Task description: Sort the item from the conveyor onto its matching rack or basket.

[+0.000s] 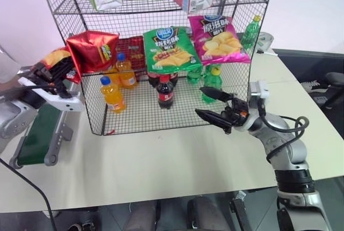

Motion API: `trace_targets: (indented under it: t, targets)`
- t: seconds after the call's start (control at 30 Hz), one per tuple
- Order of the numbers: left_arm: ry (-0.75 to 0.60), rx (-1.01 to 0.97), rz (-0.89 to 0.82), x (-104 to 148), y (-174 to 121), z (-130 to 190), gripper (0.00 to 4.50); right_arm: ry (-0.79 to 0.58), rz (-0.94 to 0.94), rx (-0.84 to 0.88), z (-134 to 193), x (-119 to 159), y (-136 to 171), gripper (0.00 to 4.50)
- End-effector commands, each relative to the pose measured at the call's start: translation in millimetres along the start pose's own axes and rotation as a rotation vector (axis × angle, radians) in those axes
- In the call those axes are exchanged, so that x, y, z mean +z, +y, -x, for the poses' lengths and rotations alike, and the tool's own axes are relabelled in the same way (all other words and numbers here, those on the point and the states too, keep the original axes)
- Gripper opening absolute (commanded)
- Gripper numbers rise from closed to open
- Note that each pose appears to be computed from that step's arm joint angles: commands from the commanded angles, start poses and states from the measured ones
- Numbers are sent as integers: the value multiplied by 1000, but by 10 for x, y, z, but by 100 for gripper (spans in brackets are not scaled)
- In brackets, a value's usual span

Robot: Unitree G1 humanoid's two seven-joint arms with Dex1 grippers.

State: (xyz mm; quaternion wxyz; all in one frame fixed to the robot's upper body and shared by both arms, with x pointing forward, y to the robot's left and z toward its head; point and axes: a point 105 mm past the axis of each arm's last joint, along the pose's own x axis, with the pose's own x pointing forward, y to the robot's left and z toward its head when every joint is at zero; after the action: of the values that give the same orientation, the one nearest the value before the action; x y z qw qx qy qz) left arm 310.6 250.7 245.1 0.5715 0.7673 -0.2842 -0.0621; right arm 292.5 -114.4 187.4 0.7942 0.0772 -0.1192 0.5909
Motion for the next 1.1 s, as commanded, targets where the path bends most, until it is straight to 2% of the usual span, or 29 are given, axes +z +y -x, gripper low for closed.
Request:
trace_targets:
  t: [0.03,0.13,0.23,0.33,0.4,0.57,0.7,0.93,1.03,1.1]
  targets:
    - [-14,24,11,78,66,19,6,-19,54,24,-37,121,33,450]
    - [-25,-23,17,147,-56,51,6,-14,57,26,-42,112,29,450]
    - [27,-24,28,58,-97,35,6,-13,55,28,-47,110,27,450]
    - [8,-41,54,122,-179,14,6,-5,55,38,-58,96,41,450]
    - [20,-19,54,105,-140,-3,6,-5,57,39,-63,97,38,450]
    - [106,116,-36,-183,329,-167,6,-3,60,37,-61,93,38,450]
    - [103,205,-118,-294,707,-311,6,0,60,41,-72,73,35,450]
    - [107,267,-233,-408,1016,-310,6,6,65,40,-59,71,33,450]
    - [77,202,-206,-319,758,-280,6,12,66,36,-34,70,34,450]
    - [61,138,-158,-216,442,-239,6,16,68,33,-22,72,29,450]
